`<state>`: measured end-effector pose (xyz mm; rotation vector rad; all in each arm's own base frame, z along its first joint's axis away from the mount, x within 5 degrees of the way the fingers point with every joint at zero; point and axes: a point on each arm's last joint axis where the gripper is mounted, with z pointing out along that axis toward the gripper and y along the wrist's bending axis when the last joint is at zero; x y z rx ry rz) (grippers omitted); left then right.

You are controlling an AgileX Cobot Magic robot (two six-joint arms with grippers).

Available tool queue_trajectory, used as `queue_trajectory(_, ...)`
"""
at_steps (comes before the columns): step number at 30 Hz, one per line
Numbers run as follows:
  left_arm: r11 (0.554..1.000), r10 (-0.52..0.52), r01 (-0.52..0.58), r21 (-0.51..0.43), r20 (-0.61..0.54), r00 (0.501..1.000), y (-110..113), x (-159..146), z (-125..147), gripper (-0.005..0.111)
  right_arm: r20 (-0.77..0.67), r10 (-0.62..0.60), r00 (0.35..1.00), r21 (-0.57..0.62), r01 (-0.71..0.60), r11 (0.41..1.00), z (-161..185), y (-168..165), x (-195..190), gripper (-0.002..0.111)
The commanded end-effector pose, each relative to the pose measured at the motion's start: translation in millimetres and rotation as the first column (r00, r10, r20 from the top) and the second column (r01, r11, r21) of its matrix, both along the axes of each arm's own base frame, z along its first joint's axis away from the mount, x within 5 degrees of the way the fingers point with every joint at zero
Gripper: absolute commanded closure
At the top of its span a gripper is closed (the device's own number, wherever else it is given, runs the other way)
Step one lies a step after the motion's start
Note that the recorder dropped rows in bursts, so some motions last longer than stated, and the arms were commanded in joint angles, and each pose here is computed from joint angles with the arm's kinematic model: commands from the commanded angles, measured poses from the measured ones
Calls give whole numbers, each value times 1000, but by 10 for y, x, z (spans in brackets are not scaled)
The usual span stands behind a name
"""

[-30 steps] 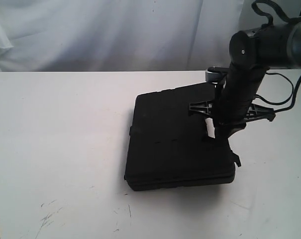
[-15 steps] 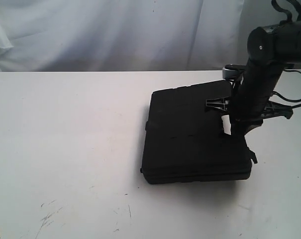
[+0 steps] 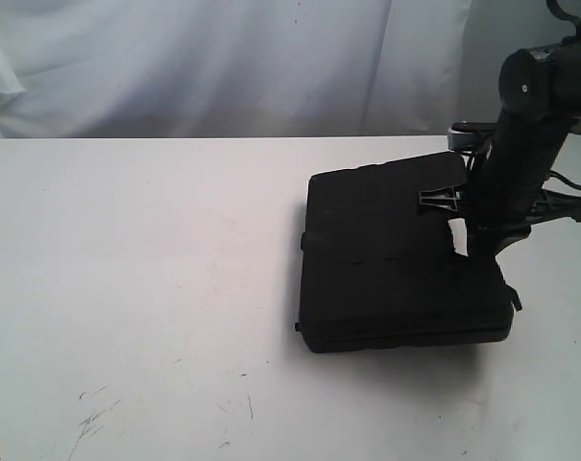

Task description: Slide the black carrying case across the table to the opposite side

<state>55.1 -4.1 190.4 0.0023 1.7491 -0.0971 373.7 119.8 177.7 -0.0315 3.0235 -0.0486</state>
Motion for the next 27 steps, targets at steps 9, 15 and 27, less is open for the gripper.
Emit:
queue_trajectory(9,1000,-1,1,0,-1,1000,0,-2,-13,107,16,25,1000,22,-25,999,74,-15,0,108)
queue_trajectory(15,1000,-1,1,0,-1,1000,0,-2,-13,107,-57,18,998,11,-18,1000,-177,-1,14,108)
queue_trajectory(27,1000,-1,1,0,-1,1000,0,-2,-13,107,-84,50,995,70,-44,997,-214,57,-2,80)
